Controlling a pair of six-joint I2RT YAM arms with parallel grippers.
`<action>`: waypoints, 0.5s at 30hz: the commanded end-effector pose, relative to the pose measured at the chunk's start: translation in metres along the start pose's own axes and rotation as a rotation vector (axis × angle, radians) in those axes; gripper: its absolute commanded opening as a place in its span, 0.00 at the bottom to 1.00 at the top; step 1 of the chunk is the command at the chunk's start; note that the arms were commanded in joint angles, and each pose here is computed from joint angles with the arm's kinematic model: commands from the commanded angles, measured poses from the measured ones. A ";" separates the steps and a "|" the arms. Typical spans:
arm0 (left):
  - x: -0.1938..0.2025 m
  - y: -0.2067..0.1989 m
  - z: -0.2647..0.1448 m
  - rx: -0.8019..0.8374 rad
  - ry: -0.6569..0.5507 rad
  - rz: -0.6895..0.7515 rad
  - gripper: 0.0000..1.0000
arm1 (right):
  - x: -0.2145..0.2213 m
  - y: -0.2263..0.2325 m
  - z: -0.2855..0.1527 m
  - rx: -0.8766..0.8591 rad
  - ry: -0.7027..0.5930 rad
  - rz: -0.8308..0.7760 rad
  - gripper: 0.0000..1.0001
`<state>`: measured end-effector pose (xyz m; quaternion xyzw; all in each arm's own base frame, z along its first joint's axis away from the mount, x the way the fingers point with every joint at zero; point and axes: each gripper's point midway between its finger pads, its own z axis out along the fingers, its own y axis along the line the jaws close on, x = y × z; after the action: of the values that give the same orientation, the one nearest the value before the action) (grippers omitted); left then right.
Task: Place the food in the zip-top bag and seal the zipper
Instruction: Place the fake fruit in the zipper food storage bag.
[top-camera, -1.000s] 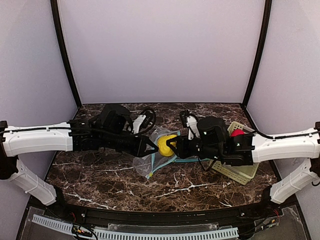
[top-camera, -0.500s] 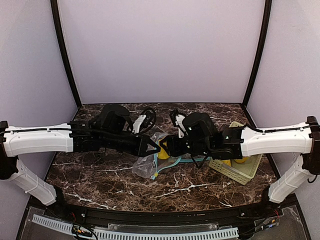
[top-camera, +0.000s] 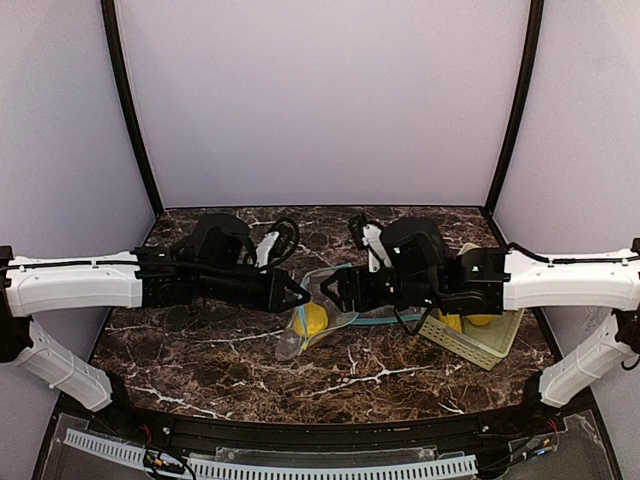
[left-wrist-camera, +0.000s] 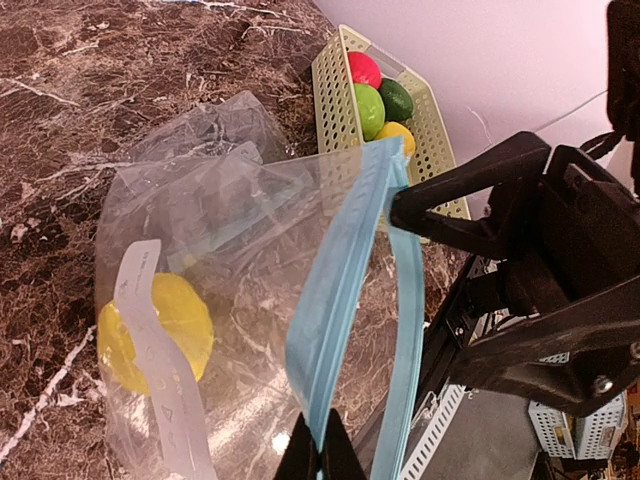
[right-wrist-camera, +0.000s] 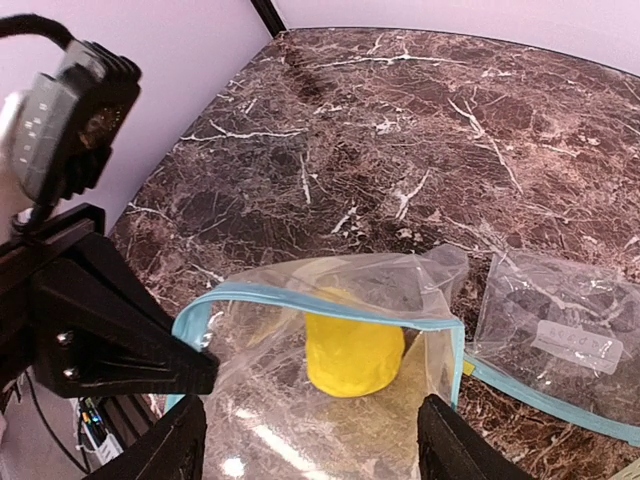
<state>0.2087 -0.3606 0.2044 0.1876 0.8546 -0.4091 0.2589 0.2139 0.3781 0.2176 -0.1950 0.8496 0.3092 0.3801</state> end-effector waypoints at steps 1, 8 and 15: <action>-0.006 -0.004 -0.010 0.019 -0.038 -0.002 0.01 | -0.001 0.006 -0.023 -0.046 0.001 0.054 0.71; -0.002 -0.001 -0.010 0.015 -0.028 -0.001 0.01 | 0.012 -0.016 -0.032 0.025 0.005 0.119 0.68; 0.003 0.001 -0.008 0.015 -0.004 0.002 0.01 | 0.020 -0.019 -0.024 0.042 0.031 0.123 0.65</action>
<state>0.2075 -0.3579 0.2042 0.1873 0.8537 -0.4103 0.2603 0.1996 0.3452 0.2171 -0.1456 0.8655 0.3197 0.3572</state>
